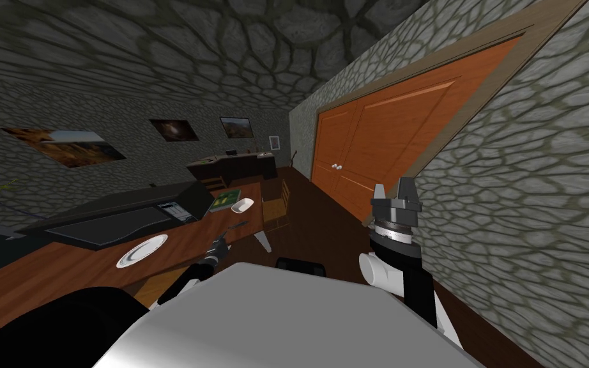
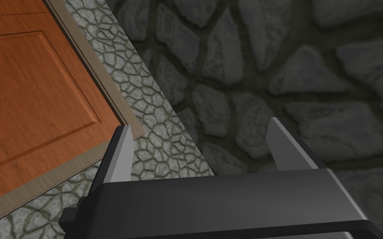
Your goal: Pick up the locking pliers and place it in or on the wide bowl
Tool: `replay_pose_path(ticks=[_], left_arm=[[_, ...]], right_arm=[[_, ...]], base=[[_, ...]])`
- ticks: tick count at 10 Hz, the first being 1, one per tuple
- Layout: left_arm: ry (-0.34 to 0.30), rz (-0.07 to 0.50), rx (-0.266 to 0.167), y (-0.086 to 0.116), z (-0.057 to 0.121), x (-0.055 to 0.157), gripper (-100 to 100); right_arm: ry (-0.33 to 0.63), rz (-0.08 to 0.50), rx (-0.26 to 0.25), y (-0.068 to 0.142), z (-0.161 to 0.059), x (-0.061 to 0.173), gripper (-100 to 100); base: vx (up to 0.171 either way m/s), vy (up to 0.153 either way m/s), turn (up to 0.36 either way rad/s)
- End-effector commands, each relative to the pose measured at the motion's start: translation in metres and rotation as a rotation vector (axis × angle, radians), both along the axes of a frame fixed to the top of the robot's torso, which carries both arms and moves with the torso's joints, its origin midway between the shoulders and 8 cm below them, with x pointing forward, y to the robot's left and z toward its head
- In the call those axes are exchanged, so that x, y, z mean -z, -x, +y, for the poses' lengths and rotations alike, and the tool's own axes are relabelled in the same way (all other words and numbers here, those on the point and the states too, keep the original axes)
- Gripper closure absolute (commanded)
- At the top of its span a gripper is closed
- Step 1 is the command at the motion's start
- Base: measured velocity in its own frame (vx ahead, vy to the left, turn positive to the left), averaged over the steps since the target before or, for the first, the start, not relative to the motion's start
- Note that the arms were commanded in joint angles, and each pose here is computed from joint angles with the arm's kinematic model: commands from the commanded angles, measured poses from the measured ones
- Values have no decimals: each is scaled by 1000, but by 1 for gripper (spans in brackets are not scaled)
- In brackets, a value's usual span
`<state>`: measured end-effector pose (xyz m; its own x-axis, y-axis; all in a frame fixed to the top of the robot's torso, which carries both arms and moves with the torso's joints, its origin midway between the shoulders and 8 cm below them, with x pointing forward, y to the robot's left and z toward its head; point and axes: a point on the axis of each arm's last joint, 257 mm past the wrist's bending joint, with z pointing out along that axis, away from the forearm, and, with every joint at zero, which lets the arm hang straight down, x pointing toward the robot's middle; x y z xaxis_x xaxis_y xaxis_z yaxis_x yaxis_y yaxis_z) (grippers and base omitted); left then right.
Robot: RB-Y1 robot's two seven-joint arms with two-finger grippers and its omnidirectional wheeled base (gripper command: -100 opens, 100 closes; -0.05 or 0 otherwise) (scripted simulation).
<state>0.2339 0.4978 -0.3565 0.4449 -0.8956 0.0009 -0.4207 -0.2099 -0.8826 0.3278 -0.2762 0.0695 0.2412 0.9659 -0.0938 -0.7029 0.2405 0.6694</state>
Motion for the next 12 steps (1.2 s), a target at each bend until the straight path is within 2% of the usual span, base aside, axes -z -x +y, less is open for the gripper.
replay_pose_path(ticks=[1,5,8,12], left_arm=[[20,51,-22,13,7,13,-100],[78,187,-77,49,28,49,-100],[119,267,-108,67,38,68,-100],[168,352,-139,84,48,86,-100]], right_arm=[[0,0,0,0,0,0,0],[0,0,0,0,0,0,0],[0,0,0,0,0,0,0],[0,0,0,0,0,0,0]], base=[[54,-34,-6],[104,-13,-26],[105,45,-56],[113,89,-59]])
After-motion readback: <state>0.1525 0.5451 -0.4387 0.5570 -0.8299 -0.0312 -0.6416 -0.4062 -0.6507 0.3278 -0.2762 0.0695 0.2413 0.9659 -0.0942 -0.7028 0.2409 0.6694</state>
